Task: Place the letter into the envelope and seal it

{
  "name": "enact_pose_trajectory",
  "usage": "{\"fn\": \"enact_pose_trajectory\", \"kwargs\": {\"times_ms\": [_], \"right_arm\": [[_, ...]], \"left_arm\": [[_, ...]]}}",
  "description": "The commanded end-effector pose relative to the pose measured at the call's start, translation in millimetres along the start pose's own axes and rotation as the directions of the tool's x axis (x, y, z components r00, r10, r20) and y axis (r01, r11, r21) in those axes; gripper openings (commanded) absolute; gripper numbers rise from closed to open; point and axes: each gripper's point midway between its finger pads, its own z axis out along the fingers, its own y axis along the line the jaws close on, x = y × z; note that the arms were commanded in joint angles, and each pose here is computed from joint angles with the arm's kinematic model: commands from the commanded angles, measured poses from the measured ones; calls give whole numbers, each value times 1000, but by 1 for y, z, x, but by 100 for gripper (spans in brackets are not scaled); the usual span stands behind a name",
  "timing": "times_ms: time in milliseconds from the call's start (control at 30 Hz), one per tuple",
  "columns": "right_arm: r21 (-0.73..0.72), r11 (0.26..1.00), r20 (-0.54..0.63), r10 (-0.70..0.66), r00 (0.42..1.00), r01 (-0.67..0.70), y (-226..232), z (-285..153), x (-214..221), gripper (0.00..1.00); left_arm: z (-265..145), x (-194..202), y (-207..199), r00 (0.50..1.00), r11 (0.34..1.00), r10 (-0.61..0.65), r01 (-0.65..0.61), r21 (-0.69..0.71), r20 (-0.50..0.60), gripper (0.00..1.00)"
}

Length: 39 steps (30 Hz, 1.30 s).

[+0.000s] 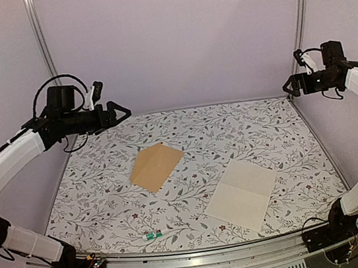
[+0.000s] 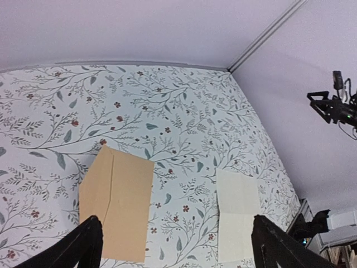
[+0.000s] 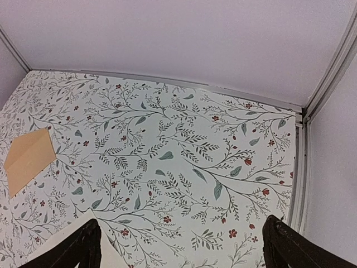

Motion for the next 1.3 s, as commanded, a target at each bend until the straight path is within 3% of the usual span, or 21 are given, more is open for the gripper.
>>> {"fn": "enact_pose_trajectory", "kwargs": {"times_ms": [0,167,333,533,633,767,1033,1267], "right_arm": [[-74,989,37,-130,991,132,15,-8,-9,99],[-215,953,29,-214,976,215,51,8,-7,98],[-355,864,29,-371,928,357,124,36,5,92],[-504,752,25,-479,878,425,193,60,35,82],[-559,737,-21,-471,882,380,203,63,55,75],[-563,732,-99,-519,849,383,193,56,98,69],[-571,702,-188,-616,765,425,176,11,175,68],[-578,666,-266,-699,664,470,158,-16,229,74]], "left_arm": [[-1,12,80,999,933,-52,54,-355,15,91],[12,47,109,980,889,-189,147,-434,-56,88],[14,78,129,948,833,-317,264,-486,-27,87],[27,100,129,930,849,-358,289,-443,-79,84],[42,98,100,949,922,-282,227,-313,-143,79],[61,93,40,978,990,-118,101,-103,-174,78],[117,135,-39,940,991,41,6,137,-338,80],[177,182,-87,891,978,97,-3,209,-444,88]]}}
